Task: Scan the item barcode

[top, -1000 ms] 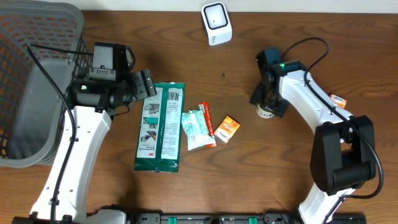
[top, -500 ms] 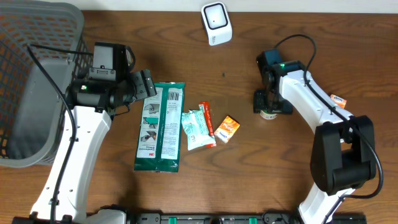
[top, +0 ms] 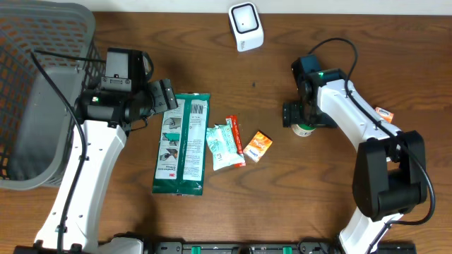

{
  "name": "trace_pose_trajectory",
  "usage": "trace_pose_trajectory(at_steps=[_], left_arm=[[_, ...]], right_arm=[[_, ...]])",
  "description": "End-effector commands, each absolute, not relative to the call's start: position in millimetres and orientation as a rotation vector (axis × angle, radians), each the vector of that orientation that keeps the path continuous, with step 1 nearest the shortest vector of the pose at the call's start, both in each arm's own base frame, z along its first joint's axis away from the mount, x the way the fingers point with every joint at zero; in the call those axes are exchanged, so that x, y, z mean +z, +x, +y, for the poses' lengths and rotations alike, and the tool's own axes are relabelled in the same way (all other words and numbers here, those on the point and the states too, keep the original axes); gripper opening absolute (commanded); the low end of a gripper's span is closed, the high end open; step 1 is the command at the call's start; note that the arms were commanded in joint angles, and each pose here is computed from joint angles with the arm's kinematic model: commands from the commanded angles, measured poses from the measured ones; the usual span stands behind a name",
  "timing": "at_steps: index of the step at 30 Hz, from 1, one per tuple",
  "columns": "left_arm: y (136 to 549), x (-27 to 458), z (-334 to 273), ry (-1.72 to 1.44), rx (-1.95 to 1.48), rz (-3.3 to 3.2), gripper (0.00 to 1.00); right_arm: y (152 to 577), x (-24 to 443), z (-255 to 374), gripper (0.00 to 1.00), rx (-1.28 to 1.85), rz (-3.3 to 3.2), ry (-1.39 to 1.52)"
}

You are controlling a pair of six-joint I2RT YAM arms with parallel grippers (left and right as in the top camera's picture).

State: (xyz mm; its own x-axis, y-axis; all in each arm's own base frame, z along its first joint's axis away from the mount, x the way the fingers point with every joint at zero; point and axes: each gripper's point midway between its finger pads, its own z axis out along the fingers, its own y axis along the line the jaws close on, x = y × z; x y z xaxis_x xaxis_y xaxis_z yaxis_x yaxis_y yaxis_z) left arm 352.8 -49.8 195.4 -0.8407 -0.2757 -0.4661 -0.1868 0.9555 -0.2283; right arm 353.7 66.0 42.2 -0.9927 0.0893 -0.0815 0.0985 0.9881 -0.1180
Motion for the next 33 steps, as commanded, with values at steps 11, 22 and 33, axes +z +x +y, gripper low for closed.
trace_pose_trajectory(at_steps=[11, 22, 33], left_arm=[[354, 194, -48, -0.323, -0.224, 2.597, 0.88], [354, 194, -48, -0.323, -0.224, 2.597, 0.88], [354, 194, -48, -0.323, -0.224, 2.597, 0.88]], right_arm=[[359, 39, 73, 0.80, 0.097, 3.054, 0.495], [362, 33, 73, 0.75, 0.107, 3.031, 0.508], [356, 32, 74, 0.70, 0.095, 3.060, 0.437]])
